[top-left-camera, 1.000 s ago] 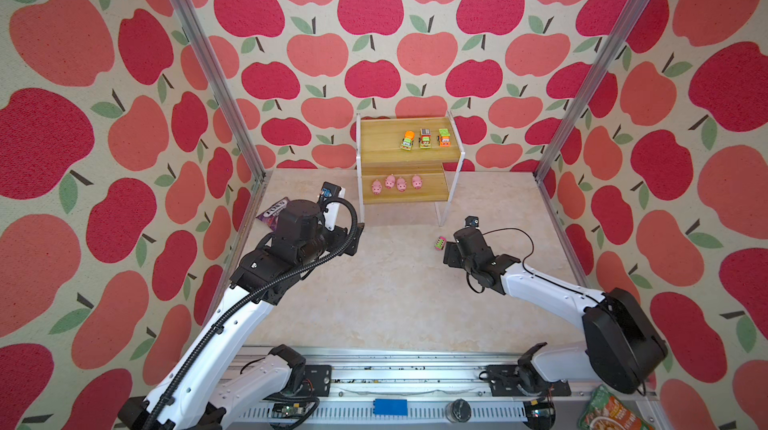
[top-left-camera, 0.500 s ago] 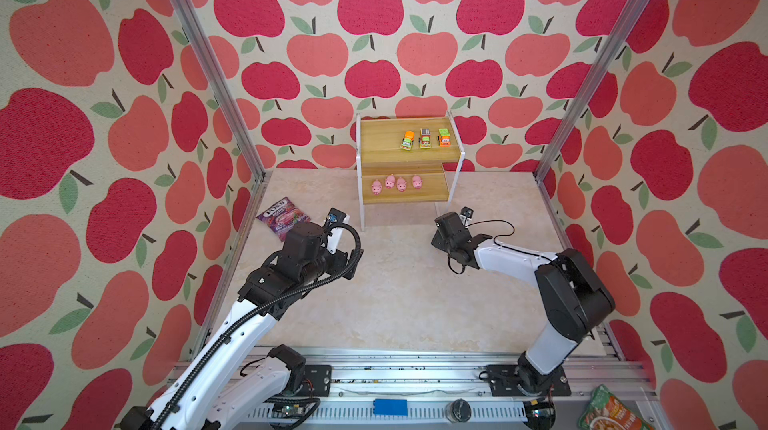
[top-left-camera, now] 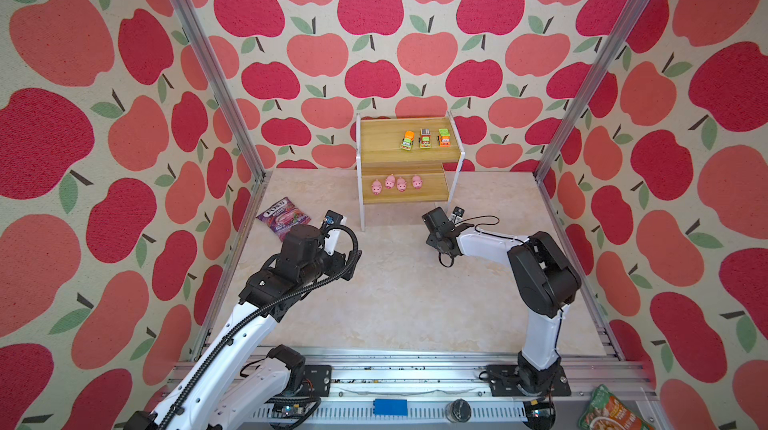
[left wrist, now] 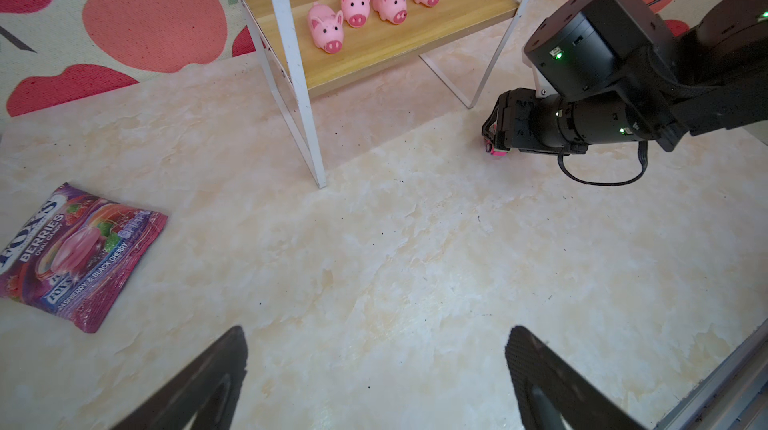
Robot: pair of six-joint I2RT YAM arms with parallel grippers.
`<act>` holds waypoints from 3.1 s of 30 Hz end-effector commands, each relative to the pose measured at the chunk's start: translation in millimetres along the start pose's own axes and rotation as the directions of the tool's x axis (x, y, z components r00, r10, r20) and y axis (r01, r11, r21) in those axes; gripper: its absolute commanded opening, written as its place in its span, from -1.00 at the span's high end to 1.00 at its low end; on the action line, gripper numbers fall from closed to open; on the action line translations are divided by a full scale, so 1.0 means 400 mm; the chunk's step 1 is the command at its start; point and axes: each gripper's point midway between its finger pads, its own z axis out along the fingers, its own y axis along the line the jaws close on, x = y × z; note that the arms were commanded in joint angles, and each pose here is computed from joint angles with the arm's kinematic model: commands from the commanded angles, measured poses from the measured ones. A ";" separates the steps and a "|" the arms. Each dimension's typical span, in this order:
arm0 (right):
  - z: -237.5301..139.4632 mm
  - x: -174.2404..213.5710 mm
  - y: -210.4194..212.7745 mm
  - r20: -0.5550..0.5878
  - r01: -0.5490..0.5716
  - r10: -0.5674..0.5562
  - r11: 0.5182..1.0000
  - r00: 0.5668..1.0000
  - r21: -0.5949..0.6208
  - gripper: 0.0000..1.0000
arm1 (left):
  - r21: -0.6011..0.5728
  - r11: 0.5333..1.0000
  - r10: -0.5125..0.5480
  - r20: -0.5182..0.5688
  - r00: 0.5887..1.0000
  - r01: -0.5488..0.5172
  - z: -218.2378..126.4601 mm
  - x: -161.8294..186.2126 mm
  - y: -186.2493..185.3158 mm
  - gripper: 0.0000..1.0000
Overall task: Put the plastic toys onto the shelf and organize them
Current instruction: 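Lower the right gripper onto the pink-green truck and close, then carry the pink-green truck in the right gripper toward the left gripper, then set the truck on the table and open the right gripper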
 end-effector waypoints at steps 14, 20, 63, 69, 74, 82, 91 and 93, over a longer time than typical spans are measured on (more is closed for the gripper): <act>-0.080 0.032 0.054 0.002 0.341 -0.342 0.935 0.940 -0.094 0.71 | -0.010 0.998 -0.054 0.030 0.998 0.054 0.002 -0.005 0.026 -0.99; -0.166 0.153 0.111 0.005 0.595 -0.620 0.751 0.785 -0.287 0.67 | -0.031 0.997 -0.069 0.030 0.997 0.070 0.004 -0.002 0.044 -0.99; -0.191 0.443 0.028 0.174 0.827 -0.857 0.385 0.486 -0.410 -0.19 | -0.028 0.992 -0.120 0.027 0.992 0.121 0.022 0.005 0.077 -0.99; -0.173 0.415 0.006 0.165 0.819 -0.845 0.417 0.509 -0.395 -0.19 | 0.001 0.994 -0.106 0.034 0.994 0.106 0.023 0.005 0.061 -0.99; -0.172 0.421 -0.017 0.154 0.802 -0.833 0.437 0.531 -0.407 -0.19 | 0.021 0.996 -0.091 0.036 0.995 0.091 0.027 0.006 0.049 -0.99; -0.159 0.447 -0.061 0.119 0.779 -0.821 0.469 0.558 -0.416 -0.19 | 0.035 0.996 -0.088 0.034 0.996 0.086 0.030 0.008 0.042 -0.99; -0.158 0.440 -0.109 0.099 0.761 -0.800 0.513 0.591 -0.397 -0.20 | 0.058 0.996 -0.077 0.030 0.997 0.075 0.034 0.009 0.028 -0.99; -0.151 0.434 -0.122 0.090 0.751 -0.790 0.532 0.606 -0.392 -0.20 | 0.073 0.995 -0.070 0.033 0.997 0.068 0.034 0.008 0.020 -0.99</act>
